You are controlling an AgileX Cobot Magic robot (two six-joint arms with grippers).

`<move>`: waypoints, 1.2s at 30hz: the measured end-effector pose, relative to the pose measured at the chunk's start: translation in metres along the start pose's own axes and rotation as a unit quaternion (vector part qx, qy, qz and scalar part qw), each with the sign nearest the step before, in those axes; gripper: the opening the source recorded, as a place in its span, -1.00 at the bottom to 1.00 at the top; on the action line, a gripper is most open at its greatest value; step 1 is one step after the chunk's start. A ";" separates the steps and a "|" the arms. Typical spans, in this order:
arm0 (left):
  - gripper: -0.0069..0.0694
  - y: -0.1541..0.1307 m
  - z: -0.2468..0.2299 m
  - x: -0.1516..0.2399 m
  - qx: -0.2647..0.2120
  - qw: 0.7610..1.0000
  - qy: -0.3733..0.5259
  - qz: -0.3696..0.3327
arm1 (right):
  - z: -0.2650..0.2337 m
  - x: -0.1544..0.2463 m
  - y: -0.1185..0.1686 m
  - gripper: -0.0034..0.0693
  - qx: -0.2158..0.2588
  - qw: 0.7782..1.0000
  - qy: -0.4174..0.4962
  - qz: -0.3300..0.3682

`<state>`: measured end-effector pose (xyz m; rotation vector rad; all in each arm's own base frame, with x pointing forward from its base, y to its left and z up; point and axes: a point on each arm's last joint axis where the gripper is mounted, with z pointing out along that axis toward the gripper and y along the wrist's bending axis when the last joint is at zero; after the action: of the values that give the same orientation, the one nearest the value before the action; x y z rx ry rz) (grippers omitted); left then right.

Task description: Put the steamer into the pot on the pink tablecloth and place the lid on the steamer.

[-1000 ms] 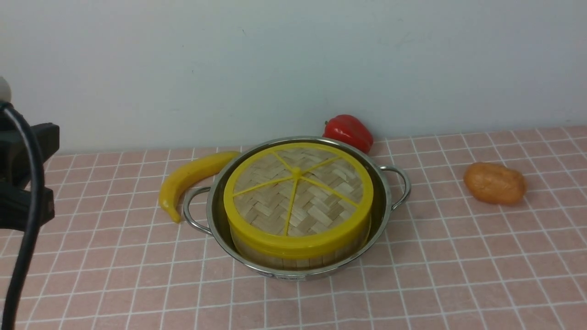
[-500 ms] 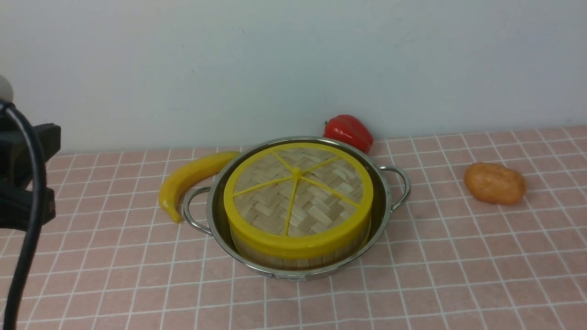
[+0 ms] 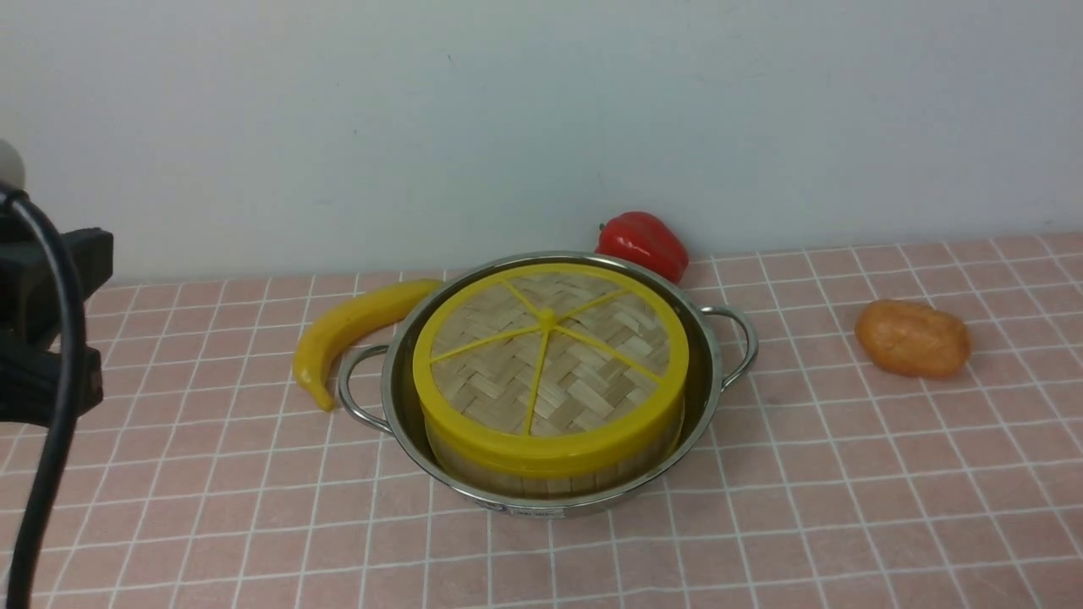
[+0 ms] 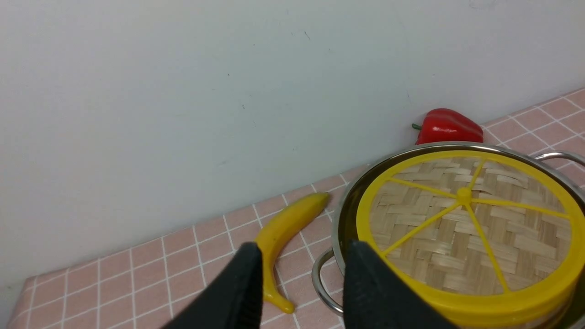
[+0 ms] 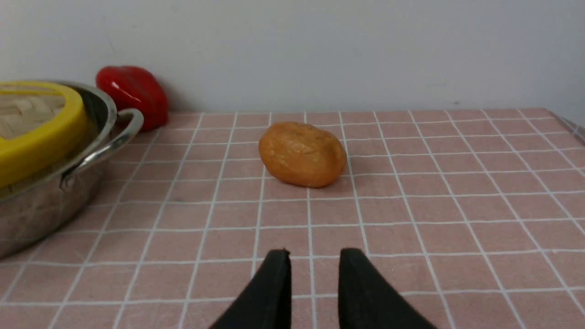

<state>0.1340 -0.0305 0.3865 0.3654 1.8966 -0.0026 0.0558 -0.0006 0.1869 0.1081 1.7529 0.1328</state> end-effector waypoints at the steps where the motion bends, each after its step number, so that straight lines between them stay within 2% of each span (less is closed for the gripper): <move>1: -0.18 0.000 0.000 0.000 0.000 1.000 0.000 0.000 | 0.000 0.000 0.000 -0.41 -0.002 1.000 0.000 0.010; 5: -0.18 0.000 0.000 0.000 0.000 1.000 0.000 0.000 | 0.000 0.000 0.001 -0.39 -0.006 0.999 0.000 0.032; 21: -0.18 0.000 0.000 0.000 0.000 1.000 -0.001 0.000 | 0.000 0.000 0.001 -0.27 -0.008 0.999 -0.002 0.037; 28: -0.18 0.012 -0.064 0.005 -0.060 0.994 -0.087 -0.011 | 0.000 0.000 0.001 -0.25 -0.008 0.999 -0.002 0.037; 29: -0.18 0.013 -0.090 0.010 -0.081 0.989 -0.124 -0.025 | 0.000 0.000 0.001 -0.25 -0.008 0.999 -0.002 0.037; 32: -0.18 0.009 -0.121 0.028 -0.110 0.978 -0.173 -0.042 | 0.000 0.000 0.001 -0.25 -0.008 0.999 -0.002 0.037; 36: -0.18 0.000 -0.111 0.070 -0.131 0.973 -0.176 -0.071 | 0.000 0.000 0.001 -0.25 -0.008 0.999 -0.002 0.037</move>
<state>0.0111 0.0065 0.3611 0.0424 1.5436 0.0810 0.0559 0.0007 0.1873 0.1621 1.7443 0.2005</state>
